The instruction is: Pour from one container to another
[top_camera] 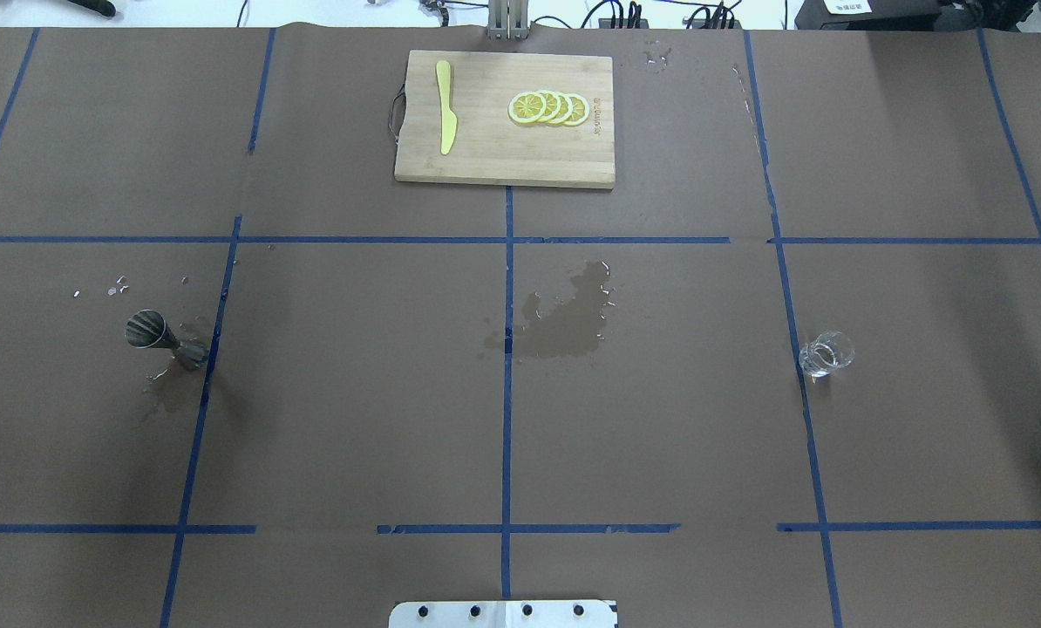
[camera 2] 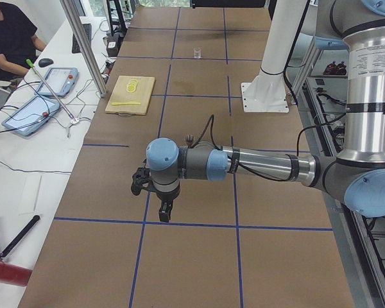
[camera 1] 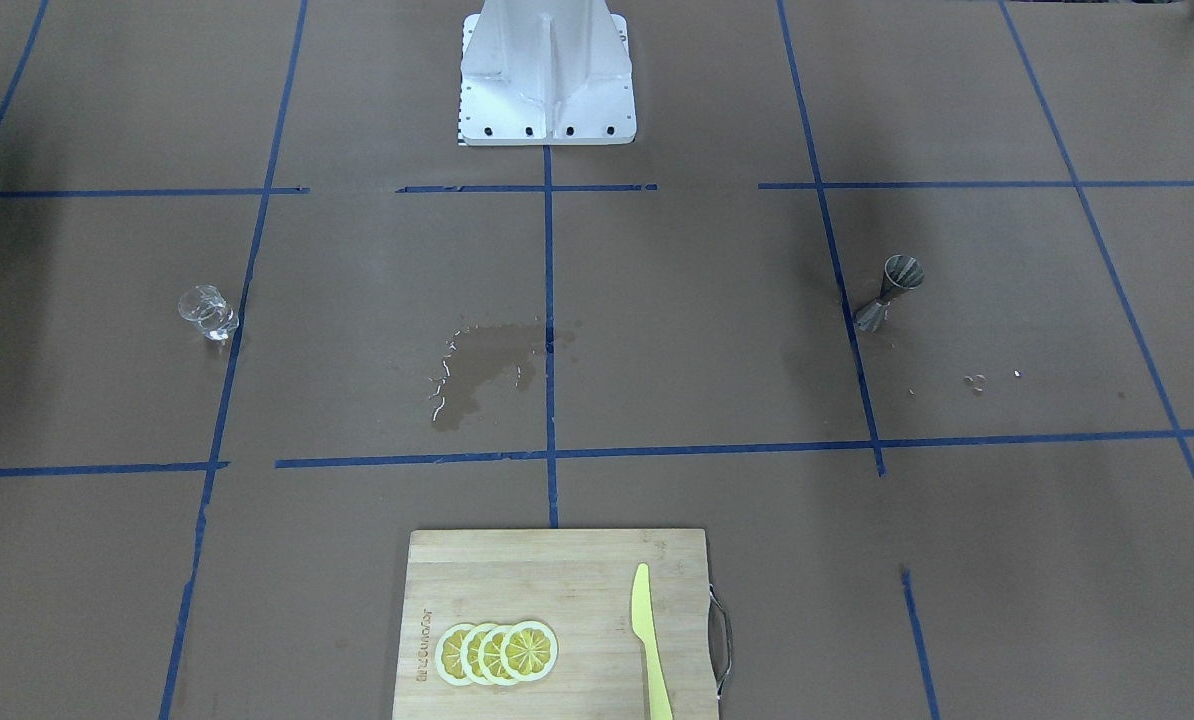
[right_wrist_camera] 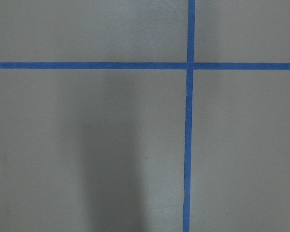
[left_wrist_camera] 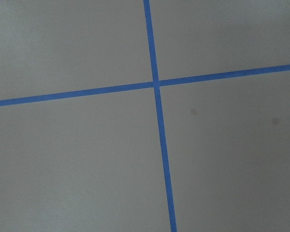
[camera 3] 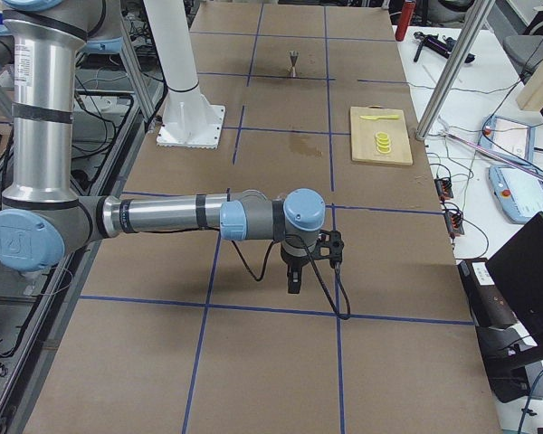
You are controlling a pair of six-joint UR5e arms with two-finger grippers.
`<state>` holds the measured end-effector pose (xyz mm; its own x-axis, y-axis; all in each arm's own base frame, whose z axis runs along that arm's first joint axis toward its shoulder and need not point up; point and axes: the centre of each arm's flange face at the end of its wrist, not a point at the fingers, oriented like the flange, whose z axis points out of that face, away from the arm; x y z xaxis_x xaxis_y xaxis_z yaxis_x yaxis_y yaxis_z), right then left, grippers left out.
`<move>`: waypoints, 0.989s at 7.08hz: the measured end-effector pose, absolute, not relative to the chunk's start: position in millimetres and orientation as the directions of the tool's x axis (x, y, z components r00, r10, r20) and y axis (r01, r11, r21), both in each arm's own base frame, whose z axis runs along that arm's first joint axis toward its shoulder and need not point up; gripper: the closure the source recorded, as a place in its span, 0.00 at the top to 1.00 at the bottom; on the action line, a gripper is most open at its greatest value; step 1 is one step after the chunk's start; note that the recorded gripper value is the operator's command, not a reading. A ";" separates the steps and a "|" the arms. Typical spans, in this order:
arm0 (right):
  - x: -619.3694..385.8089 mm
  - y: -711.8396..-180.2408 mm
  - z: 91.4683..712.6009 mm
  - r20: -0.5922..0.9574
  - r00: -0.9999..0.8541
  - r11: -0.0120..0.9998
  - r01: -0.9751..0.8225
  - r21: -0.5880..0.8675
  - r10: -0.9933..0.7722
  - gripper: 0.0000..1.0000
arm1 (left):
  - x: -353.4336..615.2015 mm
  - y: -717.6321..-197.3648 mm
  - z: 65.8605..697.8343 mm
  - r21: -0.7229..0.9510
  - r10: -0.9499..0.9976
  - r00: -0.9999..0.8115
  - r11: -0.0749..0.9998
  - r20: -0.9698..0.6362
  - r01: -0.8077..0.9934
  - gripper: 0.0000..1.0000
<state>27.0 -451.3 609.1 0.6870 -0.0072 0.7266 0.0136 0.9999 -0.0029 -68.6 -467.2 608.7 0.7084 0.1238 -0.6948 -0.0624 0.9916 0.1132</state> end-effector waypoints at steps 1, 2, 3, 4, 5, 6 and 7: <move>27.0 -451.8 608.7 0.727 0.687 1.000 0.013 -0.002 -0.007 1.00 | -68.6 -467.0 607.0 0.118 0.128 0.708 0.991 -0.694 -0.063 1.00; 26.9 -452.0 607.6 0.727 0.687 1.000 0.013 -0.001 -0.008 1.00 | -68.5 -466.8 604.4 0.125 0.133 0.708 0.990 -0.693 -0.063 1.00; 26.9 -452.1 606.7 0.727 0.686 1.000 0.013 0.001 -0.009 1.00 | -68.5 -467.0 602.5 0.128 0.135 0.708 0.990 -0.693 -0.063 1.00; 26.9 -452.3 607.1 0.727 0.686 1.000 0.013 0.000 -0.009 1.00 | -68.4 -467.0 601.7 0.129 0.135 0.708 0.990 -0.693 -0.063 1.00; 26.9 -452.5 607.5 0.727 0.687 1.000 0.013 0.000 -0.008 1.00 | -68.4 -467.1 601.9 0.128 0.135 0.707 0.990 -0.694 -0.063 1.00; 26.9 -452.9 607.0 0.727 0.687 1.000 0.013 0.001 -0.009 1.00 | -68.1 -467.0 602.2 0.128 0.135 0.707 0.990 -0.694 -0.063 1.00; 26.8 -453.2 606.0 0.727 0.686 1.000 0.013 0.003 -0.011 1.00 | -67.9 -466.9 602.2 0.128 0.136 0.707 0.990 -0.694 -0.064 1.00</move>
<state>26.8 -453.2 606.0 0.6860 -0.0107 0.7275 0.0127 0.9999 0.0027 -67.9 -466.9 602.2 0.7074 0.1355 -0.6937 -0.0637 0.9897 0.1284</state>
